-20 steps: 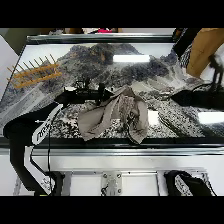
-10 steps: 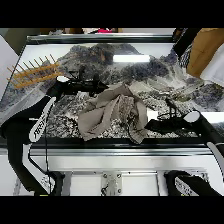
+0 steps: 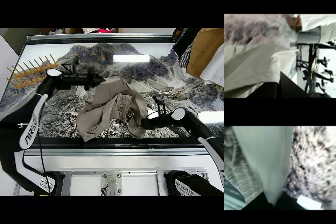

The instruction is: Fold the clothes and pants, and hang the long-sleeved shirts on hangers.

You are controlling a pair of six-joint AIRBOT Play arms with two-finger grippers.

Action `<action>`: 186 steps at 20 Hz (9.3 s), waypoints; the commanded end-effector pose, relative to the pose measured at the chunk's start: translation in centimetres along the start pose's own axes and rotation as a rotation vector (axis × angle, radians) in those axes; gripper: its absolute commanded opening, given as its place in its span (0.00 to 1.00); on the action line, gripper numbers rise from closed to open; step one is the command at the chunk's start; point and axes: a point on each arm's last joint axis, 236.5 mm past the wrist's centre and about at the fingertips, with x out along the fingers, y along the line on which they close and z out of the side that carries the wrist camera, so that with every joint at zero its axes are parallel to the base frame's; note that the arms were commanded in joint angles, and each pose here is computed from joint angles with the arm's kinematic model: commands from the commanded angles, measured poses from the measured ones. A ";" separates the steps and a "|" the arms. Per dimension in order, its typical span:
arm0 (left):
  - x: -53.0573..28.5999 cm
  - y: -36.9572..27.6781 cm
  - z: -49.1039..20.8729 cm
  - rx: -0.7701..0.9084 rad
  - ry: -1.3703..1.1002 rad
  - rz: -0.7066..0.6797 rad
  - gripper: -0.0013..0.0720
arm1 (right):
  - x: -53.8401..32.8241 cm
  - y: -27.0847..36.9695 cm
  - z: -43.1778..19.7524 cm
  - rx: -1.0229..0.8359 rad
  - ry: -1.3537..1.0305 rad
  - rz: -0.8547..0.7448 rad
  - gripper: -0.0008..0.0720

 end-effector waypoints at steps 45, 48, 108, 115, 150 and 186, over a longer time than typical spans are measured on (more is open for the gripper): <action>-9.0 -3.9 17.1 0.418 -0.469 0.162 0.75 | -15.3 -6.0 29.7 0.150 -0.776 -0.173 0.74; -15.7 0.1 14.7 0.368 -0.343 0.357 0.75 | -22.1 -5.7 27.8 0.117 -0.822 -0.210 0.73; -14.6 18.9 -12.0 -0.113 -0.146 0.633 0.03 | 6.2 -5.5 4.0 0.816 -0.356 0.017 0.97; -14.6 18.9 -12.0 -0.113 -0.145 0.632 0.03 | 7.2 -6.0 3.6 0.766 -0.334 -0.011 0.48; -16.5 -9.1 9.1 0.475 -0.449 0.362 0.03 | -13.7 3.2 11.1 0.425 -0.202 -0.054 0.04; -15.6 19.6 -17.9 0.029 -0.071 0.704 0.03 | -4.6 -4.6 -10.4 0.222 0.351 -0.369 0.05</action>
